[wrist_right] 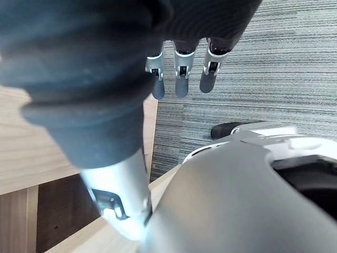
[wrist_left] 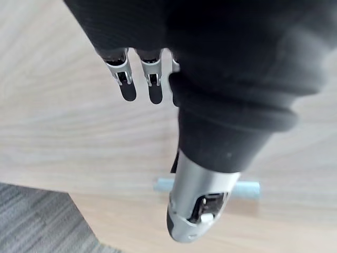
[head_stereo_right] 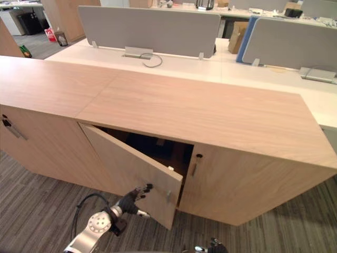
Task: Walk over to the cabinet, pick up the folder, carry it to the office cabinet, place the folder inside the office cabinet, then close the office cabinet door
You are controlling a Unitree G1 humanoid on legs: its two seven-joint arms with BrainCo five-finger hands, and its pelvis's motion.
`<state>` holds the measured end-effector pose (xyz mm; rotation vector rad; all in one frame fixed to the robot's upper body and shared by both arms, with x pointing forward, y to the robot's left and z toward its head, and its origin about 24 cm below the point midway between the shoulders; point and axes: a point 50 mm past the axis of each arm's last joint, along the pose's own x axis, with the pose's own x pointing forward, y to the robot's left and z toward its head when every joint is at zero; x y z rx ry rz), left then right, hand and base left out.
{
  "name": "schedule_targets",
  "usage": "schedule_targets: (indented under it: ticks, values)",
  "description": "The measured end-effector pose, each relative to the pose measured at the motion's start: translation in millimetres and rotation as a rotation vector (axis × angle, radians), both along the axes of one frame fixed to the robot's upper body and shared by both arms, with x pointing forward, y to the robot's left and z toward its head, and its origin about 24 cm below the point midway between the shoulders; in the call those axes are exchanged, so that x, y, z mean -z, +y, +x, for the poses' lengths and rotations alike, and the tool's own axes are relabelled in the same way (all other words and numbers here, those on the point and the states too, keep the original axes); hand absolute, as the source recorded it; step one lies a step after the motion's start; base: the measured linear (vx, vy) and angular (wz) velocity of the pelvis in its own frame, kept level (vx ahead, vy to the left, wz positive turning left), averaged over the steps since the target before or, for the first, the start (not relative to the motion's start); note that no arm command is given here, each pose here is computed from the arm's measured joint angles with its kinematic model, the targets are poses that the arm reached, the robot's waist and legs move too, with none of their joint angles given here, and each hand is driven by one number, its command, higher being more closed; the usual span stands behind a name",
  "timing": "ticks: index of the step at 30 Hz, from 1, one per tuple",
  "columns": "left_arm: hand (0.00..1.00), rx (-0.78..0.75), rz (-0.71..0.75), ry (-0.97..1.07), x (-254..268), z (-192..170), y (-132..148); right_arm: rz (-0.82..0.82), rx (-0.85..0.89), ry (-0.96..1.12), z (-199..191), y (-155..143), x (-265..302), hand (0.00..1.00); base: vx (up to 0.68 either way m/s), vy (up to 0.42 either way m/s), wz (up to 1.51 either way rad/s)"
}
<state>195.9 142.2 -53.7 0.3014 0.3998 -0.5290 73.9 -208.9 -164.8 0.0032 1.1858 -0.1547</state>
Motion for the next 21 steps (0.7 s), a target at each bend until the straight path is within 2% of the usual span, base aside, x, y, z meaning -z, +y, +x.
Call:
schedule_targets:
  ticks: [12,21]
  values:
    - [0.00,-0.251,0.144,-0.085,-5,30,35,-0.004,0.111,0.012,-10,-2,1,0.00,0.02,-0.066,-0.20]
    - [0.00,-0.553,-0.066,0.021,13,26,32,-0.012,0.235,0.040,-29,-3,4,0.00,-0.03,-0.046,-0.10]
